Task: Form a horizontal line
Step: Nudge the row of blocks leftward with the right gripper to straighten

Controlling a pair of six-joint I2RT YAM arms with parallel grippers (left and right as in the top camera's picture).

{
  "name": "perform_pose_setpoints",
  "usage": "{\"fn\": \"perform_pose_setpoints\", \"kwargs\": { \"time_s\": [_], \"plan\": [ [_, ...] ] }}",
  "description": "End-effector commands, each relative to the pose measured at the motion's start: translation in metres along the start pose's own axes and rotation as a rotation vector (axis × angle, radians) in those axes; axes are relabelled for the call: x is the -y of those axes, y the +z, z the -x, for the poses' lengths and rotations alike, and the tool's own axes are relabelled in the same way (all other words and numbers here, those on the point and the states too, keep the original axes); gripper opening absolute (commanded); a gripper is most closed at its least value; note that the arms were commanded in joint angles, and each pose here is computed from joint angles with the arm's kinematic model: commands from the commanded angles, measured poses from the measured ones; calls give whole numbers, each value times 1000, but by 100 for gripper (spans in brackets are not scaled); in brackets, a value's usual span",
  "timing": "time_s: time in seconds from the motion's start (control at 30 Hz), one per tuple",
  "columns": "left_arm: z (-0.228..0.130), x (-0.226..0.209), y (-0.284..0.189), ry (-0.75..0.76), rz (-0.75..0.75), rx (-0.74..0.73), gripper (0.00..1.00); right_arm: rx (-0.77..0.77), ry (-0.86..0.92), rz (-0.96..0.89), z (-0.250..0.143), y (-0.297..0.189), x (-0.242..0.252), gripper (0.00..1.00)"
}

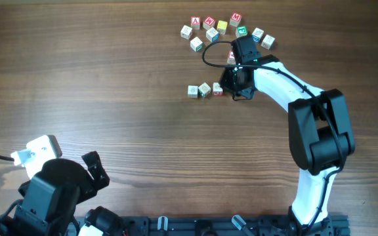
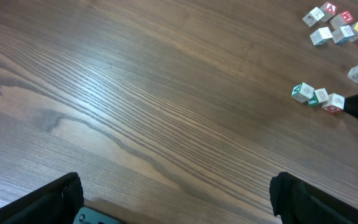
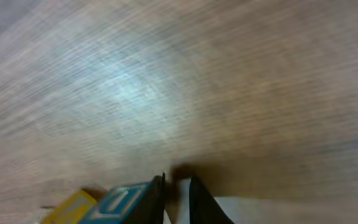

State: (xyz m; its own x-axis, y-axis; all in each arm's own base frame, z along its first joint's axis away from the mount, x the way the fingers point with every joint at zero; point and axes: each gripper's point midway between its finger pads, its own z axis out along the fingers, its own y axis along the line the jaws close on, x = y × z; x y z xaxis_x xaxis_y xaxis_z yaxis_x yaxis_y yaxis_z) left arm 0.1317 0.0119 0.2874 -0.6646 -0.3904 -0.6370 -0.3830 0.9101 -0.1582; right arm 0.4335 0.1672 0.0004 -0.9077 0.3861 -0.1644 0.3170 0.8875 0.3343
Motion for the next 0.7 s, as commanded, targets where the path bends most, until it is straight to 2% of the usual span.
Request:
{"fn": "perform_pose_setpoints", "kwargs": {
  "time_s": [0.0, 0.17, 0.27, 0.57, 0.67],
  "plan": [
    [2, -2, 0, -16, 9, 12, 100, -12, -88, -3, -5, 16, 5, 15],
    [2, -2, 0, -16, 9, 12, 100, 5, -185, 15, -1, 16, 0, 16],
    [2, -2, 0, -16, 9, 12, 100, -38, -251, 108, -10, 15, -15, 16],
    [2, -2, 0, -16, 9, 12, 100, -104, -207, 119, -24, 14, -14, 15],
    [2, -2, 0, -16, 9, 12, 100, -130, -121, 141, -27, 13, -18, 14]
  ]
}}
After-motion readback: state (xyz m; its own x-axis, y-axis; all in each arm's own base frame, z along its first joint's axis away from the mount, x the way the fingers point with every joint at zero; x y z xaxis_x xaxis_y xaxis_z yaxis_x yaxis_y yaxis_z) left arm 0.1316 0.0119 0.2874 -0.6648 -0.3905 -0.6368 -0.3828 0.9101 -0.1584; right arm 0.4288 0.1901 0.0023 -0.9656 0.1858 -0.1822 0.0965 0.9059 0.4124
